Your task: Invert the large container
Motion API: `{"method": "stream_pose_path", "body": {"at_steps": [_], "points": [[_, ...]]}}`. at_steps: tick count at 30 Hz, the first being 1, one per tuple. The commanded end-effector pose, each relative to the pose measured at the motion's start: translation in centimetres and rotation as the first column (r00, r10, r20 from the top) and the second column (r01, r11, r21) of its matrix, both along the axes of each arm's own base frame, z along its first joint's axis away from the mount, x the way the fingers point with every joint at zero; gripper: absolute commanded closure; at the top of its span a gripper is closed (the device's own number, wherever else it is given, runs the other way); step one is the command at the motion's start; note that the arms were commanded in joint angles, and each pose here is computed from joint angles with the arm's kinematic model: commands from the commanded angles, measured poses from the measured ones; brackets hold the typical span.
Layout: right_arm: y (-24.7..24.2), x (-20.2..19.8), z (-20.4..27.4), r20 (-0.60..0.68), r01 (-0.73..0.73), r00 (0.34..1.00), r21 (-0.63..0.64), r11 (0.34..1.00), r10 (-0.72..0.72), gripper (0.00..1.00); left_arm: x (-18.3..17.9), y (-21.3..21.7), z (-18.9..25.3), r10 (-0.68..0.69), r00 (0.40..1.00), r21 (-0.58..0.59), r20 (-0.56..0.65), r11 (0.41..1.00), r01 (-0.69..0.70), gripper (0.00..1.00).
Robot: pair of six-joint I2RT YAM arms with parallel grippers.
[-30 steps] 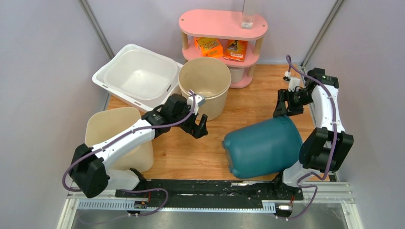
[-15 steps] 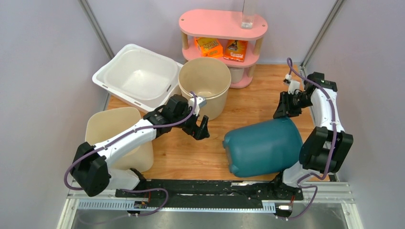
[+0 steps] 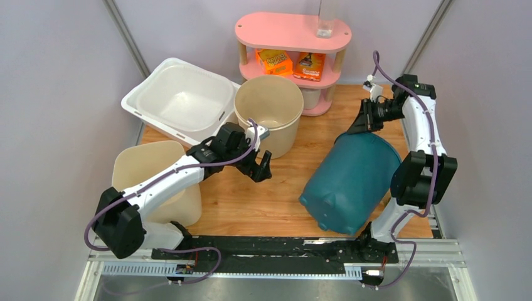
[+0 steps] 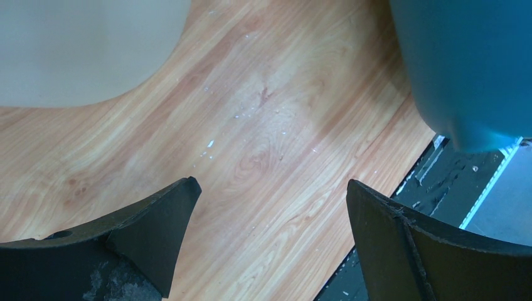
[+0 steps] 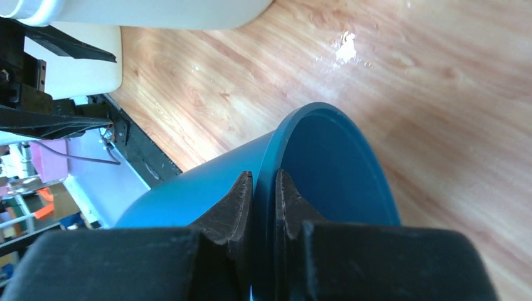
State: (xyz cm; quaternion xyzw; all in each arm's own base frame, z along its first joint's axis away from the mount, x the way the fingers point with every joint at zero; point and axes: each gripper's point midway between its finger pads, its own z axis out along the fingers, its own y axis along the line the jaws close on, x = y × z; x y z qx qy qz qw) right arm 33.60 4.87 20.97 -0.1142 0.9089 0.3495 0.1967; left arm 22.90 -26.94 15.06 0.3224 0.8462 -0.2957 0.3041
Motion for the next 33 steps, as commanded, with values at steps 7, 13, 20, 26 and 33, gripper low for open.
{"method": "stream_pose_path", "body": {"at_steps": [7,13,20,26,33], "points": [[0.3,0.3,-0.8,0.005,0.028,1.0,0.039,0.999,-0.029,1.0,0.9,-1.5,2.4,-0.019,1.0,-0.072,0.021,0.997,0.021,0.0],[-4.9,4.2,-6.8,-0.019,0.155,0.987,-0.075,0.985,-0.157,1.0,-0.2,-3.6,3.0,-0.102,0.994,-0.168,-0.044,0.981,0.094,0.0],[-10.0,7.3,-12.4,-0.058,0.187,0.978,-0.161,0.969,-0.198,1.0,-0.1,-4.9,3.9,-0.162,0.987,-0.228,-0.018,0.961,0.154,0.0],[-12.6,7.7,-18.0,-0.11,0.144,0.978,-0.271,0.952,-0.179,1.0,0.5,-5.9,3.9,-0.19,0.982,-0.235,-0.007,0.955,0.183,0.0],[-13.1,9.6,-18.5,-0.088,0.18,0.974,-0.263,0.948,-0.209,0.88,0.4,-7.8,4.9,-0.252,0.964,-0.227,0.085,0.937,0.265,0.0]]}}
